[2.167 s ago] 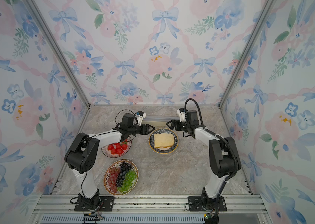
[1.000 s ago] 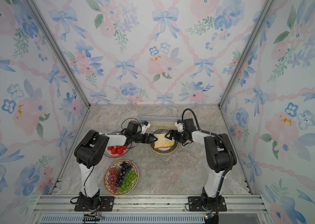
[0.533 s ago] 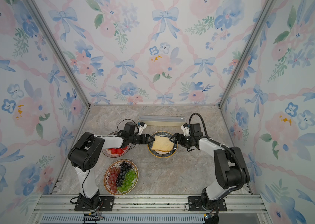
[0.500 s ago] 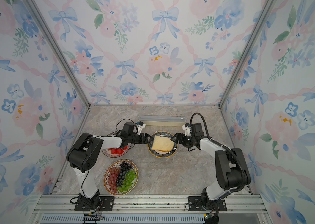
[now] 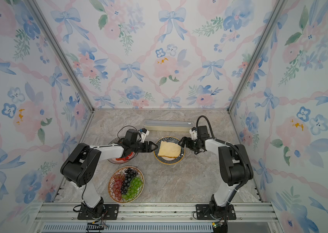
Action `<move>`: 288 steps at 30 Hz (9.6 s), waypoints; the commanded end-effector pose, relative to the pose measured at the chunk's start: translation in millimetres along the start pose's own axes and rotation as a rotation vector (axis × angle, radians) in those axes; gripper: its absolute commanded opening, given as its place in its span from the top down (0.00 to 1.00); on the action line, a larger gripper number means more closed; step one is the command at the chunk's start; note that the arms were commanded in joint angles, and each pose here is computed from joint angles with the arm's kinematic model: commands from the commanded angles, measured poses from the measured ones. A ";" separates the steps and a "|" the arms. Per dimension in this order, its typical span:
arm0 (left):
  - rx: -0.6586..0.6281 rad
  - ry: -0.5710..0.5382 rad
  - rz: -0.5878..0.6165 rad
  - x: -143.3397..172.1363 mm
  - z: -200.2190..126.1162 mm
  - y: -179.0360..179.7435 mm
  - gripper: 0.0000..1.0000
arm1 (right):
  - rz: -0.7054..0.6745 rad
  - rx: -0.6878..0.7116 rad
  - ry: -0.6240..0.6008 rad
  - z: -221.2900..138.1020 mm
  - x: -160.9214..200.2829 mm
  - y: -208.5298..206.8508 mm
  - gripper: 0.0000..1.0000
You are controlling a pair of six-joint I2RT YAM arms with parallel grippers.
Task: Wrap the plate with plastic wrap
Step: Cover the plate with plastic wrap, then move the plastic wrap cutting box to the center of the board, then move the plate to the center of the board.
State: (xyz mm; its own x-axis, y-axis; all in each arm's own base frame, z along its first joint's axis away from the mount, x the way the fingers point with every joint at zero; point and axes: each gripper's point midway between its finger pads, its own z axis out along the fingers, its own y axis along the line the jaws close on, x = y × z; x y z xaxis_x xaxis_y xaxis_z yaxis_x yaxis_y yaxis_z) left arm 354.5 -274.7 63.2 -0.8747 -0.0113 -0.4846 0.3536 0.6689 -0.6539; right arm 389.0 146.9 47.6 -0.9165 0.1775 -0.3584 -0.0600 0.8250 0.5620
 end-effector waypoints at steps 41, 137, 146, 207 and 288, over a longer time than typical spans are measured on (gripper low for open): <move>-0.087 -0.056 0.072 -13.2 -37.4 -16.8 0.27 | -0.268 -0.160 -0.081 -27.3 -17.1 97.7 0.03; -0.007 0.057 0.023 20.9 10.6 -23.6 0.26 | 0.367 -0.021 -0.051 -36.5 65.0 13.6 0.03; 0.030 0.109 0.034 26.5 33.3 -32.1 0.25 | 0.373 -0.037 -0.015 -30.2 81.4 17.1 0.03; -0.683 -0.510 -0.457 41.6 -245.2 119.3 0.12 | -0.632 1.151 0.192 -66.6 17.0 -49.2 0.03; -0.156 -0.335 -0.058 -90.5 -37.5 4.8 0.02 | -0.054 0.329 -0.139 -80.2 -102.1 6.5 0.15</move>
State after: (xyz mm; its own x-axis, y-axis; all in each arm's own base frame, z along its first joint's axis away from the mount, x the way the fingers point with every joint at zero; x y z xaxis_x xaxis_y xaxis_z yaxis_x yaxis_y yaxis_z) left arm 413.1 -266.3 107.3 -0.7817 -0.3089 -0.5418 0.1963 0.7027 -0.6839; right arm 429.2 87.6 151.2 -0.8486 0.1668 -0.5021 0.0320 0.9635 0.2660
